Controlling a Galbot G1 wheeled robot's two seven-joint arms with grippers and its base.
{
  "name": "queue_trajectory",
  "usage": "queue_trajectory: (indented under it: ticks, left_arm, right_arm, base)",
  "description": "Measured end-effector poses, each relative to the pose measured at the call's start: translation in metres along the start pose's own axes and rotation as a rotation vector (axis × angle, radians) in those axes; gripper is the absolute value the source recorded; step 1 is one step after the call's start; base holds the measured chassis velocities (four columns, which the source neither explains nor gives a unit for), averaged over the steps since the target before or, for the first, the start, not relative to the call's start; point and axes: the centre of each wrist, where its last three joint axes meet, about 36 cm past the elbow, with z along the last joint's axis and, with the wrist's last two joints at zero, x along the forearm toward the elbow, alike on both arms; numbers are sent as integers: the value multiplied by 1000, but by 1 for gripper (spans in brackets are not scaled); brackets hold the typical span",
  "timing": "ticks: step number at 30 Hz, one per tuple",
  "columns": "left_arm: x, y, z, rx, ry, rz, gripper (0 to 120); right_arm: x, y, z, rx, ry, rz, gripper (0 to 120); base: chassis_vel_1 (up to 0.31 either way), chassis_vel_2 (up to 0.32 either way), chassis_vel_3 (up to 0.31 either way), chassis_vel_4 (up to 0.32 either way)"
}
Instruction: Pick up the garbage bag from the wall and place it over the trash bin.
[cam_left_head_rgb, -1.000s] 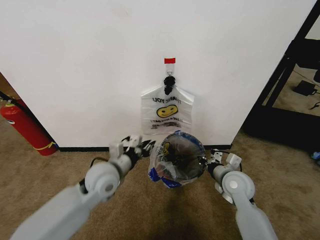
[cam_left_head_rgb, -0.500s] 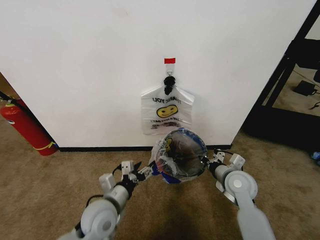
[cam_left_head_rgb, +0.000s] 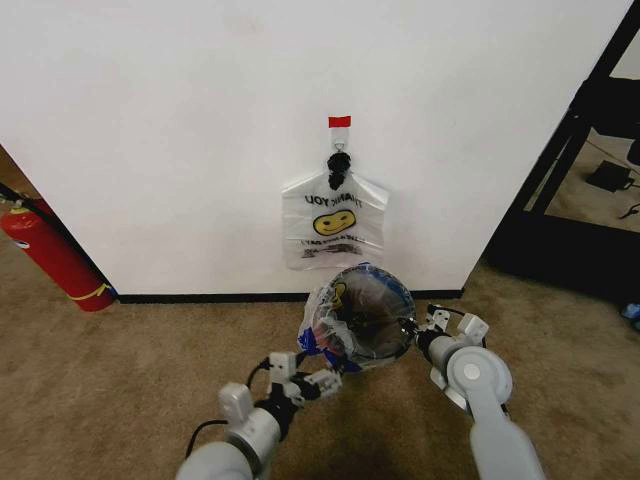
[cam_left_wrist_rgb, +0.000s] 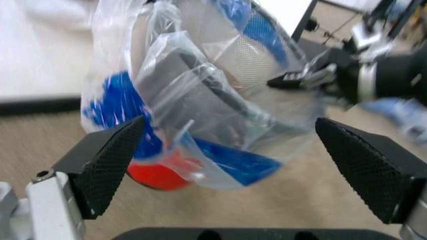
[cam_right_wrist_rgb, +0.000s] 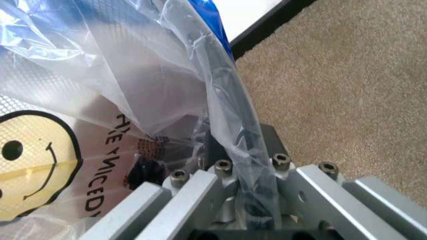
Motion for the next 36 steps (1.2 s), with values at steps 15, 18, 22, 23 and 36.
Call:
queue_trajectory:
  ticks: [15, 18, 22, 23, 36]
  left_arm:
    - [-11, 10, 20, -82, 26, -56, 89]
    - [-11, 9, 22, -79, 27, -62, 82]
    - [-14, 9, 21, -77, 24, -68, 70]
    - [-15, 9, 21, -77, 21, -69, 65]
    - [-14, 7, 29, -72, 41, -63, 20]
  right_arm:
    - [-2, 1, 0, 12, 5, -7, 0]
    - [-3, 3, 1, 16, 9, -11, 0]
    - [-3, 3, 1, 16, 9, -11, 0]
    - [-3, 3, 2, 17, 11, -11, 0]
    - [0, 5, 1, 21, 6, -16, 0]
  base:
    - [0, 0, 0, 0]
    - [0, 0, 0, 0]
    - [0, 0, 0, 0]
    - [0, 0, 0, 0]
    - [0, 0, 0, 0]
